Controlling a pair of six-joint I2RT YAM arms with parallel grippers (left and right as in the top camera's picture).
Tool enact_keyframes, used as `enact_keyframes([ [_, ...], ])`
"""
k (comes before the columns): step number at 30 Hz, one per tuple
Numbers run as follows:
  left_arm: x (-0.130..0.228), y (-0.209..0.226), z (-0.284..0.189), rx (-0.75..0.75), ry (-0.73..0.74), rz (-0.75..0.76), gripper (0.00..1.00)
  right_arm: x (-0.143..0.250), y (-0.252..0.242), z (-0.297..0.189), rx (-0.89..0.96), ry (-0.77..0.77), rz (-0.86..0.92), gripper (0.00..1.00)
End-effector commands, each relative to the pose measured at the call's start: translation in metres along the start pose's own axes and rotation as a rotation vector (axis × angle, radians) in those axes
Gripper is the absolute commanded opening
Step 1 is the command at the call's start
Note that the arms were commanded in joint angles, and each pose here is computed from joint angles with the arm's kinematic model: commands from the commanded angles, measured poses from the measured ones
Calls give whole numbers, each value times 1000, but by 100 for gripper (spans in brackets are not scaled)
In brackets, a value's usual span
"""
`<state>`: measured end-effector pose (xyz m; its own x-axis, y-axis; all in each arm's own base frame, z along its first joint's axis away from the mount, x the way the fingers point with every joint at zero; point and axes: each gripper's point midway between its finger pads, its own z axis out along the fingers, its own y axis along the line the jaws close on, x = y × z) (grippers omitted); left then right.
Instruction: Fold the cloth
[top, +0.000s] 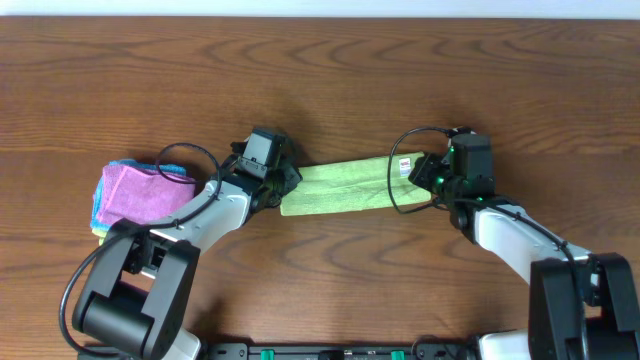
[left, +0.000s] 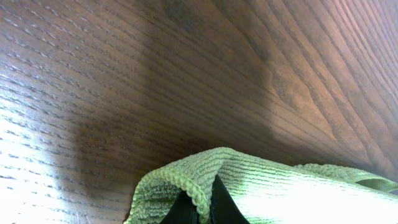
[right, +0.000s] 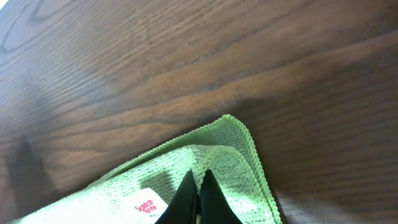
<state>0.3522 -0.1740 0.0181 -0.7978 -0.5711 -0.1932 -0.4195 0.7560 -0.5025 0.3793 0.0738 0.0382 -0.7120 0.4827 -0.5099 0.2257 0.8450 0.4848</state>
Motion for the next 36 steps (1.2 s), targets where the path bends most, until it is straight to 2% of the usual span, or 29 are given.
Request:
enact_keyframes([
  [1,-17,5,1,-39,-73,16,6,-6,-11,1,71,-44,-40,1],
  [5,-19,2,1,-28,-84,25,6,-7,-12,1,81,-52,-43,1],
  [7,-20,2,1,-31,-88,25,9,-7,-12,1,79,-54,-47,9],
  [8,-20,2,1,-31,-88,25,12,-7,-12,1,79,-55,-47,18],
  [10,-21,3,1,-35,-94,26,20,-8,-12,1,79,-55,-47,27],
  [11,-21,3,1,-35,-94,31,24,-7,-12,1,79,-54,-46,39],
  [12,-21,3,1,-35,-94,36,32,-7,-12,1,79,-54,-46,53],
  [14,-21,3,1,-35,-93,40,45,-7,-12,1,78,-54,-46,63],
  [17,-20,1,0,-26,-85,56,71,-8,-8,-1,63,-53,-47,93],
  [18,-19,-1,0,-20,-80,63,74,-9,-6,-2,53,-55,-48,99],
  [21,-20,-9,-6,7,-80,107,86,-17,3,-11,24,-80,-44,99],
  [25,-29,-24,-20,47,-112,161,97,-28,13,-32,1,-118,-12,99],
  [31,-38,-47,-56,112,-159,224,95,3,2,-66,64,2,177,99],
  [36,-35,-50,-87,81,-152,376,95,42,-5,-80,102,166,331,99],
])
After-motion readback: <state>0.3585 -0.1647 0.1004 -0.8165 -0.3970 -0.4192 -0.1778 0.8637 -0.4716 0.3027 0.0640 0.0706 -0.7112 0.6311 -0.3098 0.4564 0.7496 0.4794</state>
